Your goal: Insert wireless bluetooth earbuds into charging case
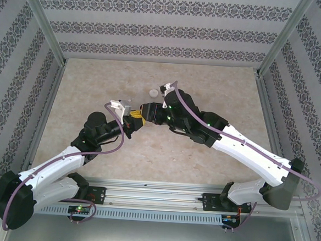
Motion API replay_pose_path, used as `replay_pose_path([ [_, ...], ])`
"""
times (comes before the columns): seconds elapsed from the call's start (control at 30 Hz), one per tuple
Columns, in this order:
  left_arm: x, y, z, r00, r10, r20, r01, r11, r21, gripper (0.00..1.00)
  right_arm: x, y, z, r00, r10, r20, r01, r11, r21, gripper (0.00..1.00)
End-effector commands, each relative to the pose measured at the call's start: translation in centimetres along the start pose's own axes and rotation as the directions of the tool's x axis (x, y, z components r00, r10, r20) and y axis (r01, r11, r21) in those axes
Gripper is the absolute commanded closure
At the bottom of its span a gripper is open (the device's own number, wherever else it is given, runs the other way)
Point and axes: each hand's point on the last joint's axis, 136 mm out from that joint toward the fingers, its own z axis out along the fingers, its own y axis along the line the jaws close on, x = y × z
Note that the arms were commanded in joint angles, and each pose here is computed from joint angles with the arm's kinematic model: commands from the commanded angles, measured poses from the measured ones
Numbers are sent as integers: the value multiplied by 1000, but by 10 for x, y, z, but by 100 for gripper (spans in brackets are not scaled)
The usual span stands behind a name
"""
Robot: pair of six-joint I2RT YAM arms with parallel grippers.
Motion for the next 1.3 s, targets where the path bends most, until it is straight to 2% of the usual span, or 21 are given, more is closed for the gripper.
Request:
replay_pose_path([
  [0.0, -30, -10, -2, 995, 49, 83, -52, 998, 31, 100, -5, 5, -13, 1000, 1, -17, -1, 1000, -7, 53],
  [0.3, -28, -11, -1, 996, 68, 65, -71, 997, 38, 100, 5, -6, -5, 994, 10, -113, -1, 997, 72, 51],
  [0.47, -25, -14, -1, 992, 120, 38, -122, 991, 49, 100, 8, -12, 2, 988, 5, -157, 15, 992, 123, 56],
  [0.83, -19, -19, -2, 976, 214, 33, -216, 973, 77, 100, 2, -21, -1, 988, 7, -157, 21, 985, 174, 58],
  [1.27, -17, -23, -3, 972, 233, 29, -235, 968, 90, 100, 4, -28, 7, 982, -5, -191, 44, 979, 201, 62],
])
